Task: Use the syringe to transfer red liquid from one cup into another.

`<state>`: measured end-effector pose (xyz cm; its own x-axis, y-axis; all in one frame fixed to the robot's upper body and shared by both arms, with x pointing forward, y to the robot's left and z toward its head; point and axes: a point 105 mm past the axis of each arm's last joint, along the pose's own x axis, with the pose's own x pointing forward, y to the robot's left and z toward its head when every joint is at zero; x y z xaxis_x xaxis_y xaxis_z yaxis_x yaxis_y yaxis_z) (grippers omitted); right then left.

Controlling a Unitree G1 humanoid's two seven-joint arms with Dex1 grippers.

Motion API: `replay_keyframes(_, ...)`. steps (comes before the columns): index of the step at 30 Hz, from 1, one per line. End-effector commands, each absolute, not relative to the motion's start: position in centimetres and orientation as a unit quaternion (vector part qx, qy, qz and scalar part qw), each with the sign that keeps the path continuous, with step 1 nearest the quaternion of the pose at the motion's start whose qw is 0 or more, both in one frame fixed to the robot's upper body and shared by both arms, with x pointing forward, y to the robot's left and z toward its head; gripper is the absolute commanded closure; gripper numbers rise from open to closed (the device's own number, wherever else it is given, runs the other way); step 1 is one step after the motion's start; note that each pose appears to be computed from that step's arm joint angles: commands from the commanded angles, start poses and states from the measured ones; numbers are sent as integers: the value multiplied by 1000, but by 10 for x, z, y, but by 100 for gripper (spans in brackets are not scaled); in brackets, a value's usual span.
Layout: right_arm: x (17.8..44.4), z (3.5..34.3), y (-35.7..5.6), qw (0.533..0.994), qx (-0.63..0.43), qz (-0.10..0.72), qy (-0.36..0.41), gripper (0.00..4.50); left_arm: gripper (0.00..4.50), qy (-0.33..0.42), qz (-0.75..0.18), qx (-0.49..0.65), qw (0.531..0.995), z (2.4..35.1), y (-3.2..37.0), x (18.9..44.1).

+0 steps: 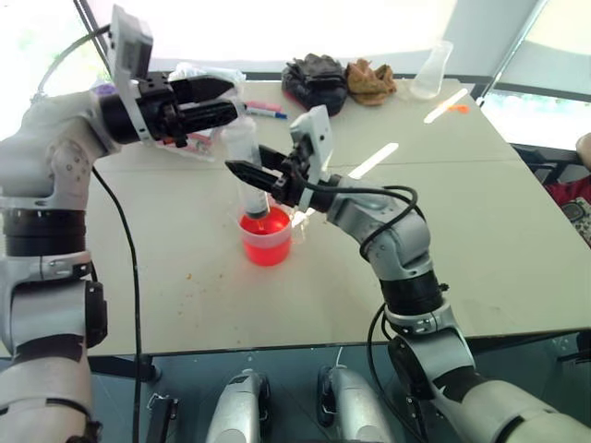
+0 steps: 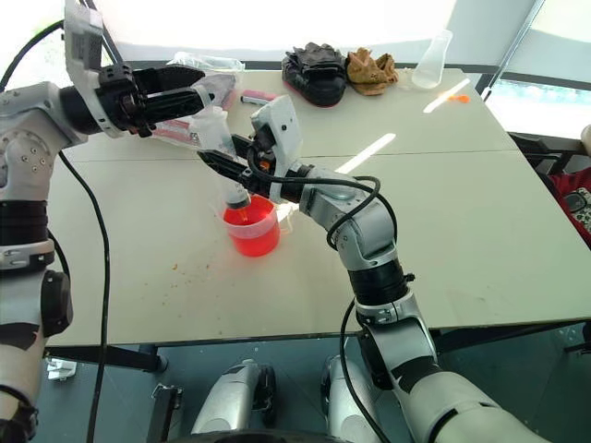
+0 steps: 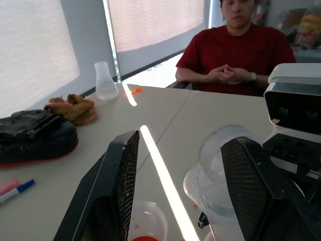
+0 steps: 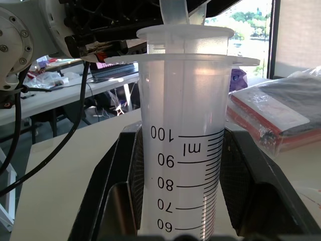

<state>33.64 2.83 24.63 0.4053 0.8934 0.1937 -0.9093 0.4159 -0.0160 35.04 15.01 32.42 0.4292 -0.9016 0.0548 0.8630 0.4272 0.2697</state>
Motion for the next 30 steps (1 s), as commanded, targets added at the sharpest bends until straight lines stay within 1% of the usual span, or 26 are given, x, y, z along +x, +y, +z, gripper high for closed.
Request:
replay_keyframes(1,322,260,37,821,25,554,-134,301,192,-89,-547,143,820,316,139,341)
replay_keyframes(6,318,251,41,821,20,555,-134,301,192,-84,-553,140,817,312,139,338)
replay_keyframes(13,322,239,41,827,12,546,-134,301,192,-87,-557,136,815,308,133,335)
replay_keyframes(18,320,235,41,826,8,548,-133,301,192,-127,-550,100,819,330,129,335)
replay_keyframes(21,320,234,41,826,6,547,-133,301,192,-134,-553,90,817,336,127,333)
replay_keyframes(26,320,231,41,827,6,547,-131,301,192,-160,-556,68,813,355,122,330)
replay_keyframes(30,320,229,41,827,5,547,-129,301,192,-169,-552,62,814,361,122,331)
